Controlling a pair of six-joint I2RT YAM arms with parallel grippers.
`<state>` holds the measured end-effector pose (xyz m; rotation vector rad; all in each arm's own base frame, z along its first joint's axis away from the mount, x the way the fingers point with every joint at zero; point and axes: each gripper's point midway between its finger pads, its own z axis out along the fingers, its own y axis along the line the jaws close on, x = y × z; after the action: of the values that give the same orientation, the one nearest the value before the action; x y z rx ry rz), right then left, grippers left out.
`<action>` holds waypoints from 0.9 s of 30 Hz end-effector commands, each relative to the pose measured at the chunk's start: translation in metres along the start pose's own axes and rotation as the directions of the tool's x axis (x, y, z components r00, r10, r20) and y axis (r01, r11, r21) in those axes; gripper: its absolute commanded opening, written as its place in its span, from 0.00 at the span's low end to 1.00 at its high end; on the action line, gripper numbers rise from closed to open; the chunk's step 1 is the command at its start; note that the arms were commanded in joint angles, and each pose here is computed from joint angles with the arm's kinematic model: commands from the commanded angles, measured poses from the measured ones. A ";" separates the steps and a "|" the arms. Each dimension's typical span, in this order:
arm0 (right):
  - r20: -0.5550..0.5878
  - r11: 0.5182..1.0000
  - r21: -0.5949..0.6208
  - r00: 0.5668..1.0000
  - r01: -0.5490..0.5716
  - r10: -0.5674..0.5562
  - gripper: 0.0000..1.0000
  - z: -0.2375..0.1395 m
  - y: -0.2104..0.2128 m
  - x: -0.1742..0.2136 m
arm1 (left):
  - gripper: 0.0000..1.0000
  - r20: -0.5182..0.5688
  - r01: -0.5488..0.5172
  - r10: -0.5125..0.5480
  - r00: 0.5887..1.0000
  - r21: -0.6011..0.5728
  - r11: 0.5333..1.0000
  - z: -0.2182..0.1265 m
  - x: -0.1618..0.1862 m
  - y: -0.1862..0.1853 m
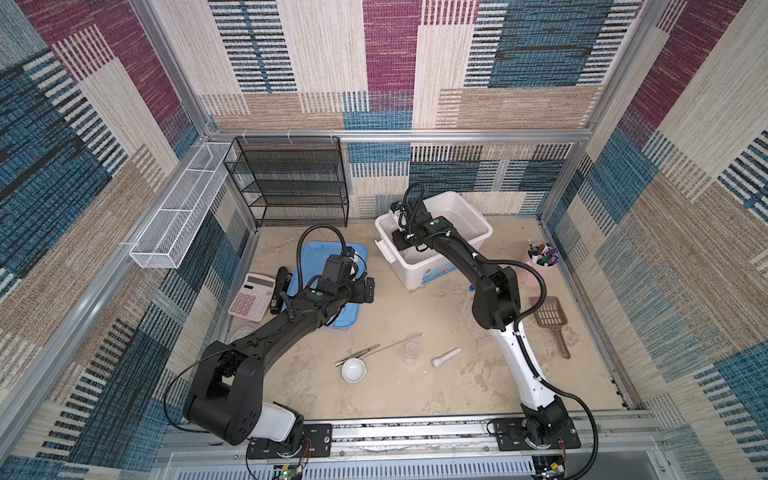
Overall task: Organize the chemistry lab equipment
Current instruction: 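Set the flask on the bin floor, open the right gripper and rise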
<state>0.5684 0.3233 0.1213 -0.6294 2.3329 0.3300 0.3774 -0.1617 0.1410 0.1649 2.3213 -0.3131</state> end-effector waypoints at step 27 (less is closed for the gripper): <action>0.162 0.999 -0.002 0.986 -0.038 0.038 0.89 -0.081 0.006 -0.060 | 0.97 0.010 0.018 -0.017 1.000 -0.029 0.999 -0.013 0.005 0.007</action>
<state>0.5609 0.3200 0.2036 -0.5600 2.2202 0.3896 0.3692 -0.1546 0.1450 0.1543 2.3108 -0.2949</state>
